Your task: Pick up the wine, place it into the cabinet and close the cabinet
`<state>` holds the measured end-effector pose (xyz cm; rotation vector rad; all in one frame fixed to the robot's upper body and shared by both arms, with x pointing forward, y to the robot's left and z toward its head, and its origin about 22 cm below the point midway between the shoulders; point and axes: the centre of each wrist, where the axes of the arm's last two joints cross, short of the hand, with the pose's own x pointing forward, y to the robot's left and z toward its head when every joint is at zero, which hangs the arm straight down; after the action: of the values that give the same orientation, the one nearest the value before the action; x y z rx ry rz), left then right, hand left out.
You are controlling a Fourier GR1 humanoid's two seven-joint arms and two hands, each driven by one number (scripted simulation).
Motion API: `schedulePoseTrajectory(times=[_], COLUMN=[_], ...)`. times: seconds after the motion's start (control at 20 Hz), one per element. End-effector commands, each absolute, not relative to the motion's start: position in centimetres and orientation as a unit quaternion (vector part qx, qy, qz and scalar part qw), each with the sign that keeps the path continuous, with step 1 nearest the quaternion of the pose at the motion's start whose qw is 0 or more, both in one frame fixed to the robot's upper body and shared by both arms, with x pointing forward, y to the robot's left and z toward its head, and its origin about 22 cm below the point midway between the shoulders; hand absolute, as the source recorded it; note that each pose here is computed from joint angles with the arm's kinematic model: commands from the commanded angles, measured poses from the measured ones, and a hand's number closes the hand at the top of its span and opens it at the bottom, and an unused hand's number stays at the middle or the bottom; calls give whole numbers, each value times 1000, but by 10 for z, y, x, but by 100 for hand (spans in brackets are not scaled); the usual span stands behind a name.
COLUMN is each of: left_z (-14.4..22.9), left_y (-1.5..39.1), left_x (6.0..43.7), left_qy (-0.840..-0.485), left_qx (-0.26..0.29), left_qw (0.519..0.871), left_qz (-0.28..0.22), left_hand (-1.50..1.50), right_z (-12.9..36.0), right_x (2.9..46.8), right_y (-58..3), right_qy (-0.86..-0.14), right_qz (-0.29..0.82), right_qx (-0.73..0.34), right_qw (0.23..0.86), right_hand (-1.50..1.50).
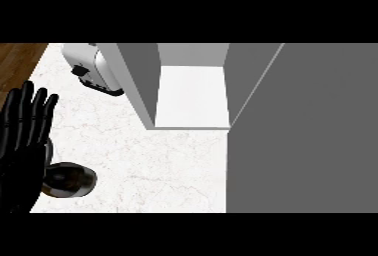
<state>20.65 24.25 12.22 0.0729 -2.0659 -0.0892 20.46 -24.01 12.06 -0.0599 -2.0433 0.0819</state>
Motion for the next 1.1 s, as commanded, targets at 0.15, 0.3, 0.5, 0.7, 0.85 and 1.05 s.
schedulePoseTrajectory(times=[0.15,0.3,0.5,0.7,0.85,1.05], left_z=[124,96,103,139,149,162], left_y=[273,249,269,288,289,278], left_x=[196,185,145,125,103,96], left_qy=[-870,-817,-789,-786,-779,-777], left_qx=[-106,-252,-309,-317,-319,-324], left_qw=[464,506,518,516,524,523], left_qz=[-127,-113,-113,-127,-129,-130], left_hand=[-150,-150,-150,-150,-150,-150], right_z=[119,126,126,153,163,175], right_x=[186,182,160,150,142,137], right_y=[-240,-218,-229,-222,-231,-226], right_qy=[-857,-840,-831,-829,-831,-827], right_qz=[48,88,95,98,100,96], right_qx=[-29,93,101,106,109,115], right_qw=[512,527,539,540,536,542], right_hand=[-150,-150,-150,-150,-150,-150])
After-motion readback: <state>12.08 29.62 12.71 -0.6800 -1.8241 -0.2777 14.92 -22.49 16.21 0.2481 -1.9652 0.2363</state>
